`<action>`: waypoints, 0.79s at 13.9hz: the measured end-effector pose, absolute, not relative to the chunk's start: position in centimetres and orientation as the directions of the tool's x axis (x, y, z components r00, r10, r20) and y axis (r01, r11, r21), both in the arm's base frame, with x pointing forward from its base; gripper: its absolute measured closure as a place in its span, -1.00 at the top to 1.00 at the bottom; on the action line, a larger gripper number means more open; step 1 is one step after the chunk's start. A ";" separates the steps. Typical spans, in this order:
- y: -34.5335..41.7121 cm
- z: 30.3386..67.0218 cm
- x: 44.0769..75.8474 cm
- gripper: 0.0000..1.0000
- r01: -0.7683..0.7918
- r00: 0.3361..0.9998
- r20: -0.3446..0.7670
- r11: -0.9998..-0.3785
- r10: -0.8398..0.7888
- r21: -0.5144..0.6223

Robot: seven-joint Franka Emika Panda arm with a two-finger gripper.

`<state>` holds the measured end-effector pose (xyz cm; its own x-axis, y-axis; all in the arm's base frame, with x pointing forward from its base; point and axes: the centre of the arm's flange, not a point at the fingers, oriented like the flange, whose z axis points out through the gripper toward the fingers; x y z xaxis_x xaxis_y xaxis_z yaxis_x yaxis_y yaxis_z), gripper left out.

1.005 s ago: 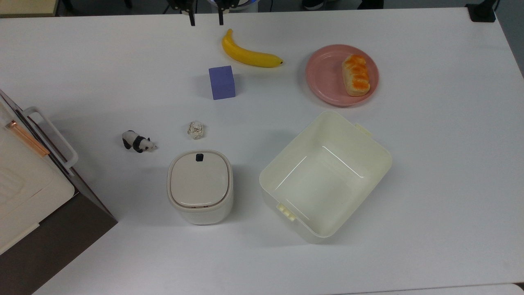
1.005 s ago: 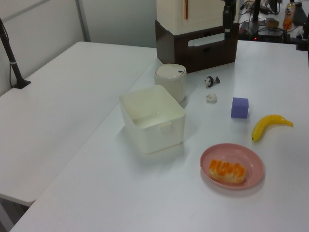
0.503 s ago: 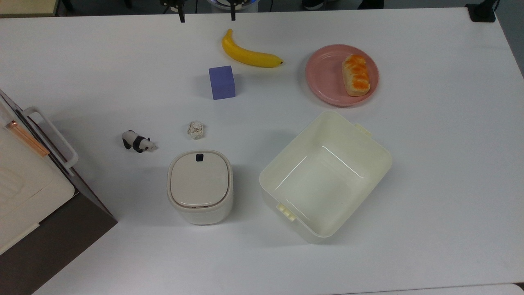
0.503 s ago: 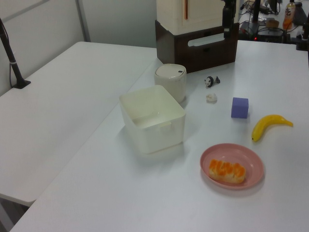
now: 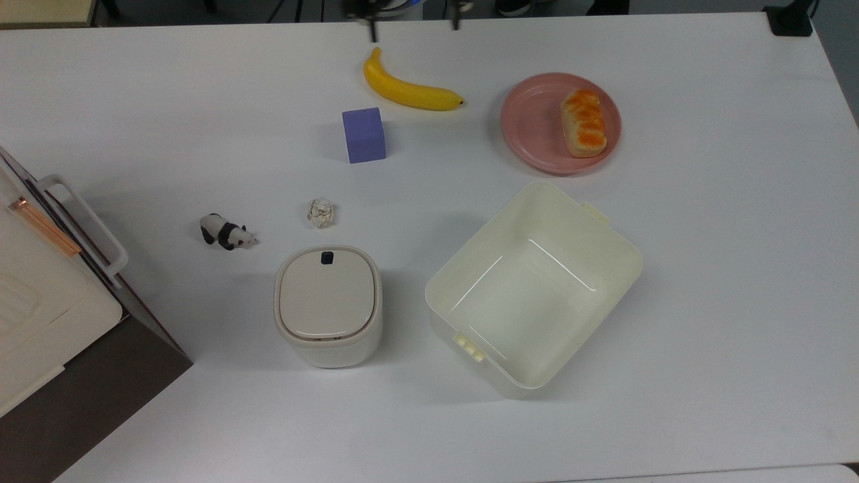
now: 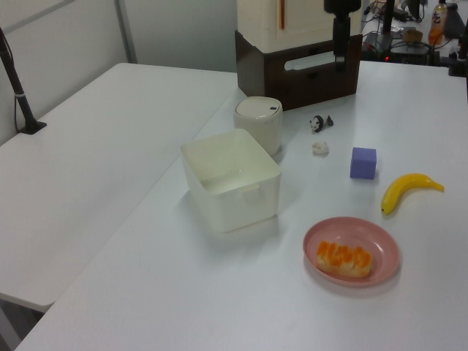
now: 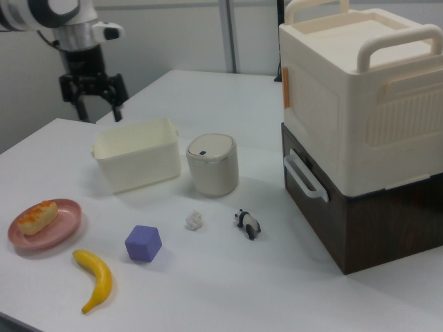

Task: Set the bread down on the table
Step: 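Move the open gripper over the bread roll on the pink plate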

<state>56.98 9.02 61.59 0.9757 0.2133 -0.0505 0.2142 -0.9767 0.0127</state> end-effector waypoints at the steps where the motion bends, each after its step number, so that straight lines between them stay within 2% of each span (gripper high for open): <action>1: 10.9 61.4 56.6 1.00 0.218 0.975 -0.055 -0.976 0.217 0.011; 8: 22.0 61.2 53.2 1.00 0.192 0.980 -0.060 -0.981 0.192 -0.003; 11: 27.1 60.3 50.7 1.00 0.214 0.973 -0.084 -0.977 0.214 -0.007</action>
